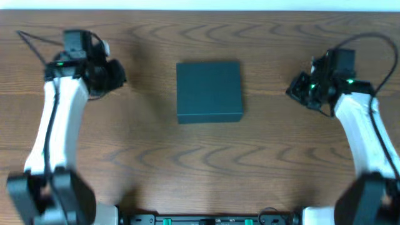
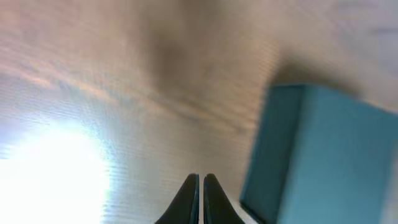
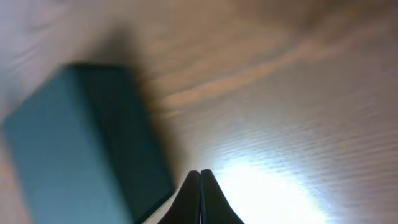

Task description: Pack container

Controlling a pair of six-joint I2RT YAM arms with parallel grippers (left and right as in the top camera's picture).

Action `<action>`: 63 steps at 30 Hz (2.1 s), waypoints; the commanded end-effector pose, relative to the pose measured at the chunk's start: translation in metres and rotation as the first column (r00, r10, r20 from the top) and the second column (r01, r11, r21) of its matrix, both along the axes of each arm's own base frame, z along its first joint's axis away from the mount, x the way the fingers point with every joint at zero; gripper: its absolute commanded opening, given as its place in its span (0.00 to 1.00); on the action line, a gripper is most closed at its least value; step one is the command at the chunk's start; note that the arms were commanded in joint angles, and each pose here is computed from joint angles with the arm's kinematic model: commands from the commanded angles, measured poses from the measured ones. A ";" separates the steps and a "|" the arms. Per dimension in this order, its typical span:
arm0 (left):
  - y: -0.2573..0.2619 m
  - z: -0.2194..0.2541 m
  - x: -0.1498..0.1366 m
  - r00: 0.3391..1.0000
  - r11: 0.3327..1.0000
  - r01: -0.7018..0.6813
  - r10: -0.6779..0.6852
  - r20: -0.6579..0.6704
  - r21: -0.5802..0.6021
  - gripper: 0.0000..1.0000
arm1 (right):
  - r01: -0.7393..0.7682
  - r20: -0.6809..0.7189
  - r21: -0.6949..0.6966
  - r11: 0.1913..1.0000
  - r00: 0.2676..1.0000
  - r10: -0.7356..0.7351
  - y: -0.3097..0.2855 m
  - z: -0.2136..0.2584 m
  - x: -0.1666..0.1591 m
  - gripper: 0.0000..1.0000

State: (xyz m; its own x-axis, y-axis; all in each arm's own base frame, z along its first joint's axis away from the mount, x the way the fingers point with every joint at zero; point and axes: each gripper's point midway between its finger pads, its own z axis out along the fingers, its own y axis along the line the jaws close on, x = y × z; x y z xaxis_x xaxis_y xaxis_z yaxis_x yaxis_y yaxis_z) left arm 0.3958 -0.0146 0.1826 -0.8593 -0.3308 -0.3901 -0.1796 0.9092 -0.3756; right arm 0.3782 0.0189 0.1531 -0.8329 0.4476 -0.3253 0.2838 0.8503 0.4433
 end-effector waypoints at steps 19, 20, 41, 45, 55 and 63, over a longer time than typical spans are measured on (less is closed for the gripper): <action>-0.036 0.189 -0.279 0.861 0.939 0.236 -0.322 0.394 0.251 0.09 | -0.113 0.359 -0.376 0.920 0.897 0.257 0.004 0.190 -0.261 0.04; -0.036 0.188 -0.293 0.849 0.934 0.229 -0.329 0.413 0.274 0.19 | -0.099 0.391 -0.383 0.919 0.884 0.258 0.005 0.191 -0.273 0.12; 0.002 0.098 -0.138 0.643 0.989 -0.121 0.016 0.766 0.081 0.95 | -0.026 0.741 -0.448 0.894 0.549 0.387 0.017 0.121 -0.140 0.99; -0.004 0.059 -0.121 0.652 0.996 -0.093 0.056 0.756 0.006 0.96 | -0.064 0.695 -0.421 0.905 0.618 0.368 0.016 0.070 -0.129 0.99; -0.002 0.016 -0.114 0.551 0.987 -0.107 0.157 0.820 -0.117 0.95 | -0.094 0.790 -0.432 0.897 0.439 0.427 0.034 0.047 -0.116 0.99; 0.000 -0.028 -0.121 0.573 0.993 -0.118 0.091 0.815 -0.028 0.95 | -0.064 0.791 -0.431 0.900 0.452 0.411 0.029 0.013 -0.115 0.99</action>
